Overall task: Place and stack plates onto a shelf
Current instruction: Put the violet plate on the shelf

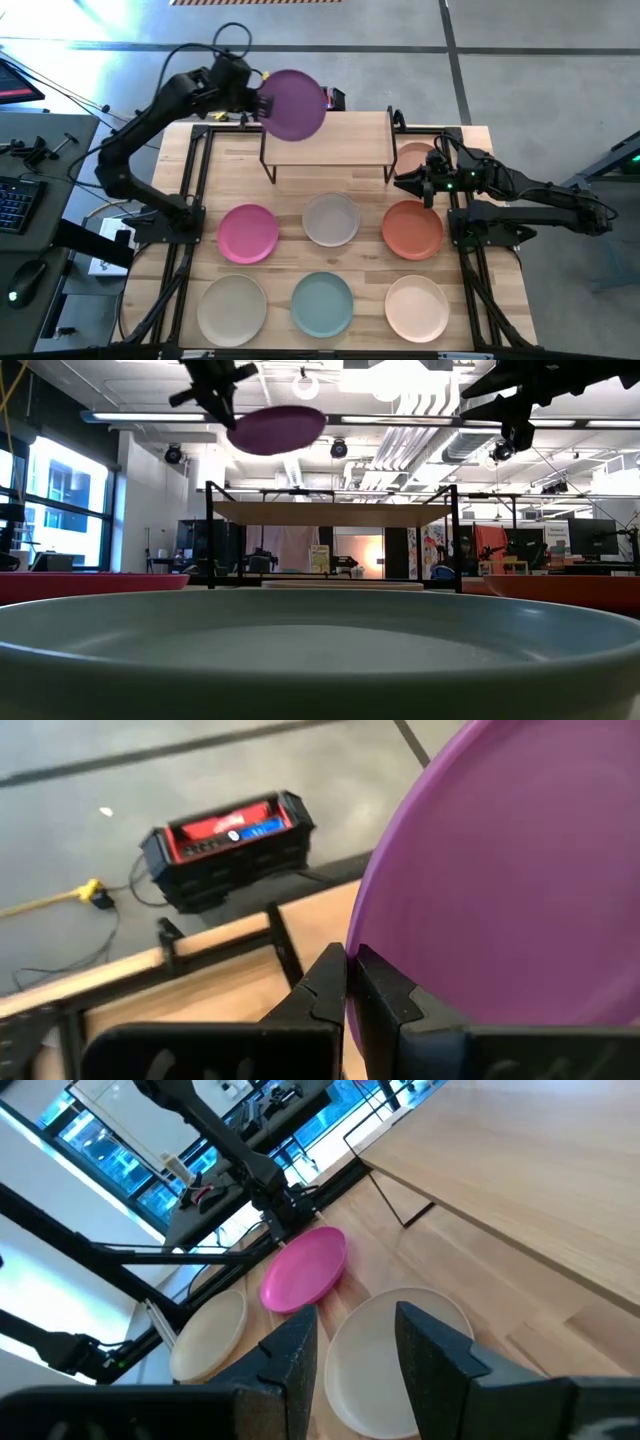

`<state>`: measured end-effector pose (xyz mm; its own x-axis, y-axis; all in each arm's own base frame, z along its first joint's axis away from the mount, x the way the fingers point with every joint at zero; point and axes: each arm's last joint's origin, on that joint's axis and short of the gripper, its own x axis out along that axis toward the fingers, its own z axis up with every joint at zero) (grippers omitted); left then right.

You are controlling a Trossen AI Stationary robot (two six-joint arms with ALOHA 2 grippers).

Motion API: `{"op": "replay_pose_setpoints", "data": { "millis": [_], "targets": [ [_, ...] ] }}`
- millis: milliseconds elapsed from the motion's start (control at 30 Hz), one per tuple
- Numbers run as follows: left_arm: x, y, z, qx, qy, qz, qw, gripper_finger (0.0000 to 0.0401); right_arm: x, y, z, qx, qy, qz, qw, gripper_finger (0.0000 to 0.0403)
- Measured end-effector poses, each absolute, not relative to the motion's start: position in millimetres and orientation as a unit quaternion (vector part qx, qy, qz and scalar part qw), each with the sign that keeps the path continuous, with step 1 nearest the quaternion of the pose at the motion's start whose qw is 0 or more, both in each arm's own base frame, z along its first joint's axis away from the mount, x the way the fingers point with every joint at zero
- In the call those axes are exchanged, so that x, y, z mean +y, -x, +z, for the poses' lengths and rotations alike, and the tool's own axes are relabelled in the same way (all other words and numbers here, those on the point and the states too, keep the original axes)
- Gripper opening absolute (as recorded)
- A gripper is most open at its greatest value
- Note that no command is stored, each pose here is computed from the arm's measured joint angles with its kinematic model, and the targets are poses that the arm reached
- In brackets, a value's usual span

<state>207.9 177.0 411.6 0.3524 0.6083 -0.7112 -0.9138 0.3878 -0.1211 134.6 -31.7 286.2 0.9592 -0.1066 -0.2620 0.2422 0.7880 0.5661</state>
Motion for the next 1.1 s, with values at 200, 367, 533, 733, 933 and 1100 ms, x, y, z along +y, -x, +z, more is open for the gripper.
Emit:
{"op": "replay_pose_setpoints", "data": {
  "millis": [200,367,533,733,933,1100],
  "targets": [
    [192,-224,393,0.32,0.293,0.466,0.771,0.0,-32,-135,286,0.109,-0.312,-0.093,0.939,0.0119],
    [209,-232,375,0.344,0.319,0.452,0.759,0.0,-32,-135,286,0.108,-0.312,-0.095,0.939,0.0119],
    [222,-237,358,0.373,0.346,0.436,0.742,0.0,-32,-135,286,0.109,-0.312,-0.095,0.939,0.0119],
    [231,-237,341,0.412,0.368,0.431,0.713,0.0,-32,-134,283,0.124,-0.314,-0.099,0.936,0.0119],
    [238,-237,335,0.418,0.386,0.421,0.707,0.0,-31,-132,279,0.146,-0.317,-0.105,0.931,0.0119],
    [240,-235,331,0.426,0.398,0.416,0.698,0.0,-31,-132,278,0.148,-0.316,-0.105,0.931,0.0119]
  ]
}}
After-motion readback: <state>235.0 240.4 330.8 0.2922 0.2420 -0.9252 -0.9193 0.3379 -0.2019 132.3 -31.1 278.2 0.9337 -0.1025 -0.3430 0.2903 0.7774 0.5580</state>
